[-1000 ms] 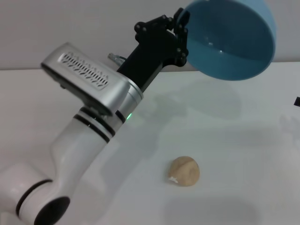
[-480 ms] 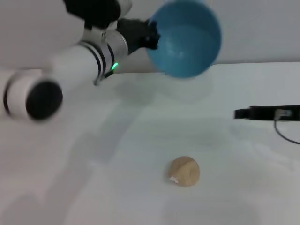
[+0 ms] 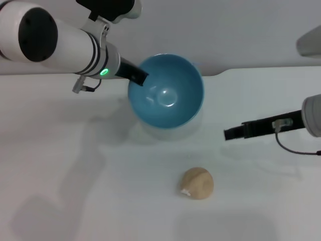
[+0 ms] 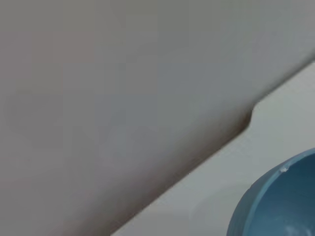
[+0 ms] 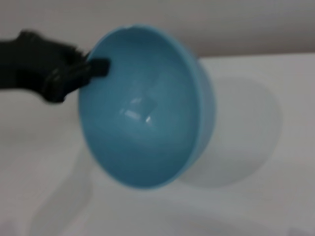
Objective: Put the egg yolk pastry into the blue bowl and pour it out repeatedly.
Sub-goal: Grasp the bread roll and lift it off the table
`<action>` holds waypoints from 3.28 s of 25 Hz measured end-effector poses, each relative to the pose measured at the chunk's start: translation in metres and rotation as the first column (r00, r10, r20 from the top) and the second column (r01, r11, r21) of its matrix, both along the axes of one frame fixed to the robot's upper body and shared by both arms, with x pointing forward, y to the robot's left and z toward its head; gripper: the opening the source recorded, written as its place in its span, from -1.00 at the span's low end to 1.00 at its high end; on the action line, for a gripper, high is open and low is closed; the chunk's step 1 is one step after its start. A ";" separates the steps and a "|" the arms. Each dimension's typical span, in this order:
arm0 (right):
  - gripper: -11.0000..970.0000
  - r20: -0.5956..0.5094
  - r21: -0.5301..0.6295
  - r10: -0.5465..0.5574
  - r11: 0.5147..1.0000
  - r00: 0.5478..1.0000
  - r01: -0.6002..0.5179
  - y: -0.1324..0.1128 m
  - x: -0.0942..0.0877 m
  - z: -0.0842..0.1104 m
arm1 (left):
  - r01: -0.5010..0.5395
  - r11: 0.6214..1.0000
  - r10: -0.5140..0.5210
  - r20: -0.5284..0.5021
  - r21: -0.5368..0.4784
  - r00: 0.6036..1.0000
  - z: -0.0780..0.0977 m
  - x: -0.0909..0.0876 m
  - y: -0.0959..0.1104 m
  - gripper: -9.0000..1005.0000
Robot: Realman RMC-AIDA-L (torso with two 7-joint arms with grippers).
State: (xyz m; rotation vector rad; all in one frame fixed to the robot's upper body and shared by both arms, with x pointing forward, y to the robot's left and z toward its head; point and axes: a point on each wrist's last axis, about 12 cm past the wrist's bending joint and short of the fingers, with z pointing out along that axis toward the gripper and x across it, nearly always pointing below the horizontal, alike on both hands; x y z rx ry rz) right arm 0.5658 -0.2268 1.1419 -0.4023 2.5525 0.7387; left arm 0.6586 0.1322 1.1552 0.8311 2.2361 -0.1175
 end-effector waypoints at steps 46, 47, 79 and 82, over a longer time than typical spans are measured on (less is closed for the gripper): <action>0.02 -0.208 -0.323 0.380 0.843 0.901 -0.430 0.096 0.025 -0.026 | 0.017 1.000 -0.016 0.040 -0.022 0.999 0.013 -0.006 -0.003 -0.97; 0.02 -0.194 -0.322 0.372 0.850 0.908 -0.417 0.095 0.026 -0.028 | 0.017 1.000 -0.016 0.040 -0.022 0.999 0.013 -0.006 -0.003 -0.97; -0.15 -0.196 -0.159 0.294 0.932 0.936 -0.326 0.089 0.019 -0.065 | 0.026 0.999 -0.024 0.065 -0.028 0.998 0.016 -0.005 -0.005 -0.97; -0.22 -0.181 -0.140 0.319 0.928 0.930 -0.345 0.091 0.016 -0.057 | 0.026 0.999 -0.024 0.059 -0.024 0.998 0.015 -0.006 -0.004 -0.97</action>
